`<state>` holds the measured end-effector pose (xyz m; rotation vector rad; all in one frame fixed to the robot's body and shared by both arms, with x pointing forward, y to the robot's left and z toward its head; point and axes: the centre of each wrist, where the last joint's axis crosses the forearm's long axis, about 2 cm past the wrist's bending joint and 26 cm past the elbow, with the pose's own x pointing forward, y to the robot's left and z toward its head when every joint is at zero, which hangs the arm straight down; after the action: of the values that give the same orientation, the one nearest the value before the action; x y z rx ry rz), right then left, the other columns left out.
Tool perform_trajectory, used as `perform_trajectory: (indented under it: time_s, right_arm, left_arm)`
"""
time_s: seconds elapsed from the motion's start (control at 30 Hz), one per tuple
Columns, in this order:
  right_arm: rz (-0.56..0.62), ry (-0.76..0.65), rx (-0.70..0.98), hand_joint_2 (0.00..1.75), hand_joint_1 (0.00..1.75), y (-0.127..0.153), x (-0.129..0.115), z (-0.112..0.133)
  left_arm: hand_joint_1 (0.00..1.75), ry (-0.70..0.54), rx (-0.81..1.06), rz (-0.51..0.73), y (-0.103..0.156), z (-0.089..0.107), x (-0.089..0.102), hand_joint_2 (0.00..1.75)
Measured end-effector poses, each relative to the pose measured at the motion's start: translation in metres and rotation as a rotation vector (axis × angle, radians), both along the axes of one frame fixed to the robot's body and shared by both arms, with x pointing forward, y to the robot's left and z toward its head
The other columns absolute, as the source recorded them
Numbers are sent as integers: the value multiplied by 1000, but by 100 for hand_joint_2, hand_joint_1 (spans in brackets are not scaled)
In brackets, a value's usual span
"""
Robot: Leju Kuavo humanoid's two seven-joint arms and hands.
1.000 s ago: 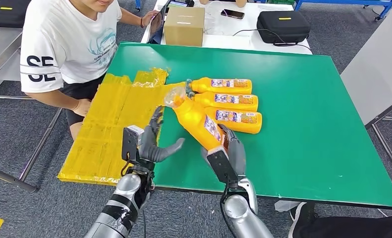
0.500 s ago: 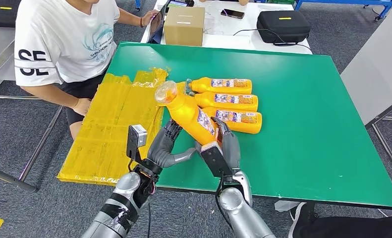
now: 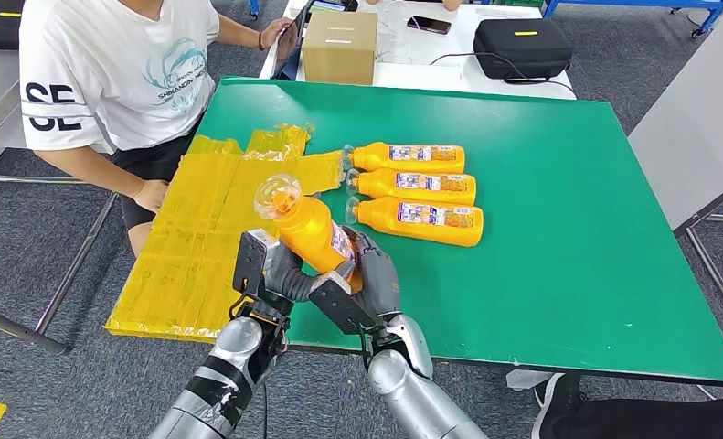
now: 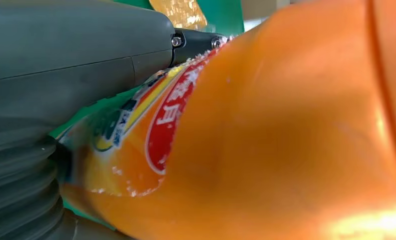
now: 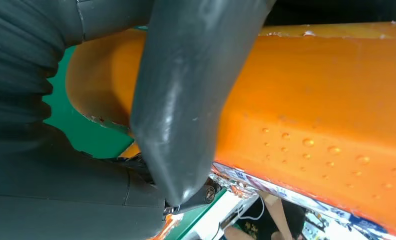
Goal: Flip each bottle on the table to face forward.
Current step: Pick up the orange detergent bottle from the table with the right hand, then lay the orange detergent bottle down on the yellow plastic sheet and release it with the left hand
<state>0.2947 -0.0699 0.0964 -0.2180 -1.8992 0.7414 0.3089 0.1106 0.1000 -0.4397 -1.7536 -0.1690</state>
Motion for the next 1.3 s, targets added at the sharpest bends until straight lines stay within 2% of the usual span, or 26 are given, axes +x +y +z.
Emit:
perform_trajectory:
  time_s: [0.1,0.23,0.33,0.4,0.47,0.53,0.87,1.3]
  right_arm:
    - [9,12,-2,175,175,4,-1,-1]
    - [14,28,3,175,175,5,-2,-2]
    - [15,37,11,175,175,5,-2,-3]
    - [15,39,16,175,162,5,-2,-3]
    - [14,40,23,175,79,5,-2,-4]
    - [12,39,31,175,4,5,-3,-4]
    - [-22,43,79,175,0,2,-5,-7]
    - [-133,-17,194,175,0,-17,1,2]
  left_arm:
    - [0,-3,31,32,1,-2,0,175]
    - [175,-7,59,67,2,-5,1,175]
    - [175,-6,39,62,2,-6,0,175]
    - [175,-7,17,60,2,-7,0,175]
    - [175,-7,-9,60,3,-7,-1,175]
    - [175,-7,-37,60,3,-6,-2,175]
    - [175,-8,-194,83,14,5,3,175]
    - [175,-73,-69,196,29,4,7,175]
